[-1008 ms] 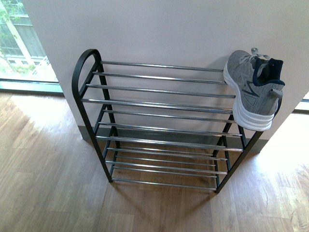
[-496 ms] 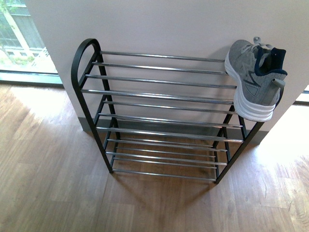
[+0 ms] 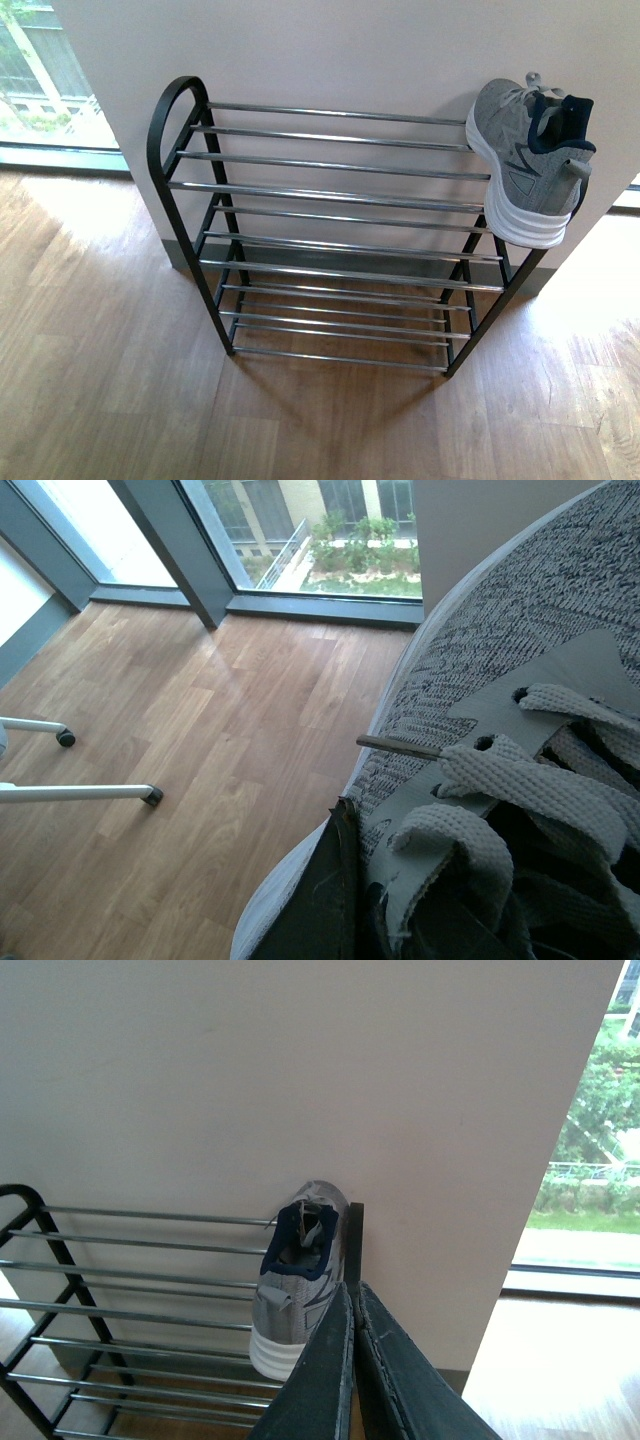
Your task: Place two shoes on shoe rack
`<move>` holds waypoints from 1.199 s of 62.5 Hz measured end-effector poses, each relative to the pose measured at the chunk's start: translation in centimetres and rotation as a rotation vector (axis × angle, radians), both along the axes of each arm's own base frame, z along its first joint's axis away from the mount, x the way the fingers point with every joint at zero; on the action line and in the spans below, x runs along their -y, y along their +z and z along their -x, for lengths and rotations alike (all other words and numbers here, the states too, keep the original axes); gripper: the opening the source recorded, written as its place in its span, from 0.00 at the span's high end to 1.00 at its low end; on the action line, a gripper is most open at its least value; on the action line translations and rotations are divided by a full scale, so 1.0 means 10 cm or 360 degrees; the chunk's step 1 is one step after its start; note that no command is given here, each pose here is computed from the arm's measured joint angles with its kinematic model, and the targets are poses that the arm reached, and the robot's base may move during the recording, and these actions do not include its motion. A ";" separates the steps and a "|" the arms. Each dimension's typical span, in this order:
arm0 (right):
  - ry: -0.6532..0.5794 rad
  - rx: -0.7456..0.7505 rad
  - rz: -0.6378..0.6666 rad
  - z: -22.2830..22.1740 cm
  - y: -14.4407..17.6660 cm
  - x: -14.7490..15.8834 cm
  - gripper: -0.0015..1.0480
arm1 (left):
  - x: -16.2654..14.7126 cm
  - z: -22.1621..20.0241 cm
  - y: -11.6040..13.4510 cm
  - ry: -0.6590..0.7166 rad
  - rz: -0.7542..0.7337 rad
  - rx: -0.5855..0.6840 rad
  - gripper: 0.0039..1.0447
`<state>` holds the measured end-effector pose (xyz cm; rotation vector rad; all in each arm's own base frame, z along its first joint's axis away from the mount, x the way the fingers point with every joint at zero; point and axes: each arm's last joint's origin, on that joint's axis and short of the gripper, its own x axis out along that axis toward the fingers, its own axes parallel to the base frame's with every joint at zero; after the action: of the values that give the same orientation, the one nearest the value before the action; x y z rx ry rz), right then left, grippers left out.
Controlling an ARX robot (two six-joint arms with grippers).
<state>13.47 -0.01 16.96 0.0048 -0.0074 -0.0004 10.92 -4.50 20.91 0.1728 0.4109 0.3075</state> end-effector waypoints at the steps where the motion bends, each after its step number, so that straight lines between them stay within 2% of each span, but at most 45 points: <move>1: 0.0000 0.0001 0.0000 0.01 0.00 0.00 0.99 | 0.00 0.00 0.00 0.0000 0.0000 0.0000 0.99; 75: -0.0001 0.0008 0.0002 0.37 0.00 0.00 0.99 | 0.00 0.00 0.00 0.0001 0.0000 0.0000 0.99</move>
<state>9.75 -0.01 16.96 0.0036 -0.0124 -0.0007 10.92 -4.50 20.91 0.1728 0.4108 0.3082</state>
